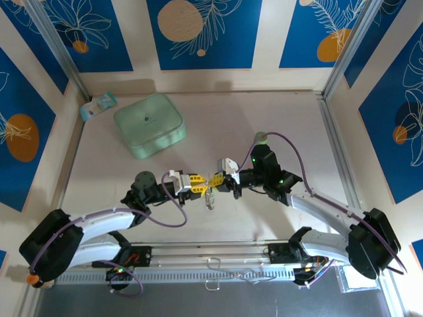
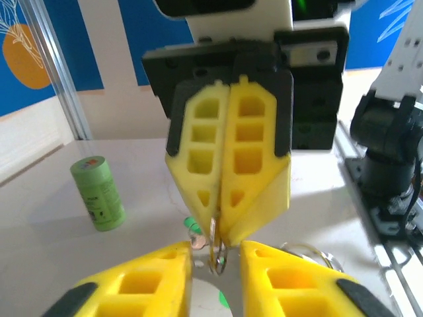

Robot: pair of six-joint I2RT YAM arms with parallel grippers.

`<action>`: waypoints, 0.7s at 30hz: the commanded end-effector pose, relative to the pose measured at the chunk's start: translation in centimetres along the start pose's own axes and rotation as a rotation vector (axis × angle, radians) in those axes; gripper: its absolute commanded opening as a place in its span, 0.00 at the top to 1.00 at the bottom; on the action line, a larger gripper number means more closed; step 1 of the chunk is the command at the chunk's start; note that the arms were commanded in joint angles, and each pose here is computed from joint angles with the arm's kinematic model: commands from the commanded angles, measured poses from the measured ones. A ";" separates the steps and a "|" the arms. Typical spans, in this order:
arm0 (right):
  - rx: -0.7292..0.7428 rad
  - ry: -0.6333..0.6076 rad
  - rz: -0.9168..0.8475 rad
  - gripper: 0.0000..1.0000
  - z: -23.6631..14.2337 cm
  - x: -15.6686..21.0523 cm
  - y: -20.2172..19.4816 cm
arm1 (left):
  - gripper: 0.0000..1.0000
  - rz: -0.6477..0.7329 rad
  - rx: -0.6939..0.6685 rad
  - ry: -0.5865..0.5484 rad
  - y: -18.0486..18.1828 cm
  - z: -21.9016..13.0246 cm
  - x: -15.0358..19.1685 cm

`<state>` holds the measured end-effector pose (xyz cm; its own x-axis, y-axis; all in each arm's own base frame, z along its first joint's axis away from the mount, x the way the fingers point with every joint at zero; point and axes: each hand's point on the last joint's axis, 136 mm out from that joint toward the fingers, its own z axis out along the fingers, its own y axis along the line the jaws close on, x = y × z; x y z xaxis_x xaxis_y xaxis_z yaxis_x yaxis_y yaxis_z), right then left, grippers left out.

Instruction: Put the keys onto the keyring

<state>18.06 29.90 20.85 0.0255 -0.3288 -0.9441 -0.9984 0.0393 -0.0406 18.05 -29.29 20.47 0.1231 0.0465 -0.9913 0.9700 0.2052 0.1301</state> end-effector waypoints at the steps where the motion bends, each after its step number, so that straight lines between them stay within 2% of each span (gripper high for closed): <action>1: 0.011 0.082 -0.065 1.00 -0.3 -0.6 0.1 | 0.71 0.021 0.002 0.077 -0.1 -0.1 0.3; 5: 0.005 0.217 -0.118 1.00 -0.2 0.2 0.4 | 0.72 0.056 0.014 0.172 -0.3 -0.6 0.7; 8: 0.006 0.278 -0.146 1.00 0.0 0.4 0.4 | 0.74 0.083 0.017 0.188 -0.4 -0.9 0.2; 13: -0.015 0.305 -0.190 1.00 0.5 -0.2 0.7 | 0.80 0.090 0.033 0.189 -0.6 -0.9 -0.1; 17: -0.043 0.278 -0.201 1.00 1.0 -1.0 1.2 | 0.84 0.084 0.044 0.192 -0.7 -0.7 0.1; 21: -0.058 0.256 -0.197 1.00 1.5 -1.4 1.5 | 0.84 0.084 0.046 0.188 -0.7 -0.6 0.0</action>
<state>17.03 30.93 20.06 0.1755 -0.5912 -0.7872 -0.9833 -0.0663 -0.1695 17.56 -28.40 19.50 0.1344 0.2533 -0.9580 0.9670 0.1777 0.1826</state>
